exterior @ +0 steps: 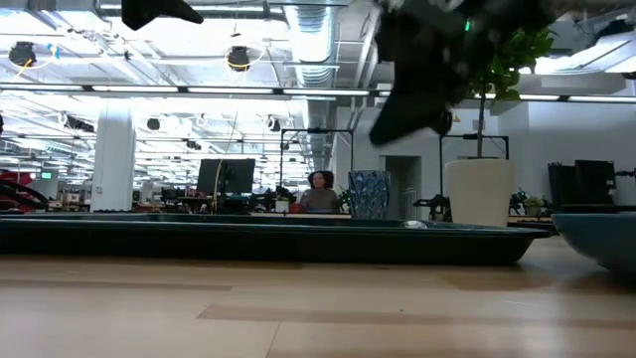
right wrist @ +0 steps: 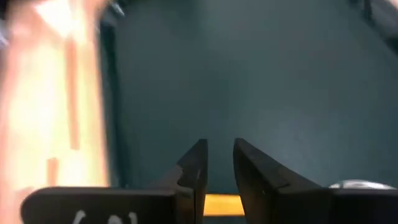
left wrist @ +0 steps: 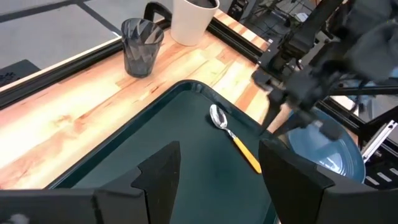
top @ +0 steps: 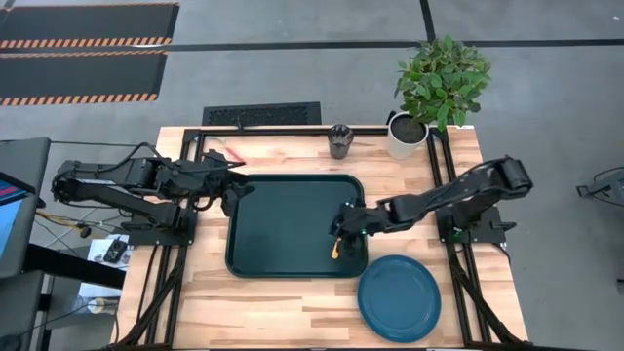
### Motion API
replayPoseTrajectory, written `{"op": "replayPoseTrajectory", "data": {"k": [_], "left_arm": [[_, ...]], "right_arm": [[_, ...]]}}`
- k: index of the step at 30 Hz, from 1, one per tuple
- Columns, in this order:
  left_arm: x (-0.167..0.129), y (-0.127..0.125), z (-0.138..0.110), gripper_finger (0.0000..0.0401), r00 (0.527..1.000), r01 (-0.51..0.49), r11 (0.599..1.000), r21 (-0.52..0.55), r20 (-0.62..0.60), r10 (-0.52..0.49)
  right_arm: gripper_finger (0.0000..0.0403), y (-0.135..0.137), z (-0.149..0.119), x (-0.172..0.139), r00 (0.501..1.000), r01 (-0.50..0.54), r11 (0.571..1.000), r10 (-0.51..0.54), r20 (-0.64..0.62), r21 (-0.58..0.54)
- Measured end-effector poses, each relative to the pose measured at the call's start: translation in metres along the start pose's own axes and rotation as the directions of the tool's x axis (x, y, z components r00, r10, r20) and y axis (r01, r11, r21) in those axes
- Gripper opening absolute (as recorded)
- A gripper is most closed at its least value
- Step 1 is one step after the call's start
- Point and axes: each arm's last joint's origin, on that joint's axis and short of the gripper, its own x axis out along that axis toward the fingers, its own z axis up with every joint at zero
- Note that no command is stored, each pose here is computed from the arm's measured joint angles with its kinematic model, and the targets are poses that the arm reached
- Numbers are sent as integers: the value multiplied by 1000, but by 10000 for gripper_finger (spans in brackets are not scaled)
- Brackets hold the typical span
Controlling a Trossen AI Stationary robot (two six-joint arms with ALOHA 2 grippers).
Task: Pick and place plate/cup/fork/spoon on tray
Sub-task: Put the yellow spoon on the black serving tray
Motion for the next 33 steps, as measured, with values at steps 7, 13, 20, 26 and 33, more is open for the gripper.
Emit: {"op": "replayPoseTrajectory", "data": {"k": [7,13,20,26,33], "left_arm": [[0,1,0,204,1000,-25,1000,3,13,25],[0,1,0,204,999,-38,999,3,23,38],[0,1,0,204,999,-39,999,2,22,39],[0,1,0,204,999,-39,999,2,21,38],[0,1,0,204,999,-39,999,3,21,39]], "right_arm": [[102,1,-23,37,991,-19,1000,15,-134,-25],[102,-3,-33,50,984,9,999,-15,-180,-34],[102,-4,-44,64,974,26,999,-36,-222,-47],[102,-3,-45,59,971,25,998,-38,-236,-54],[102,0,-41,52,974,14,998,-26,-225,-54]]}}
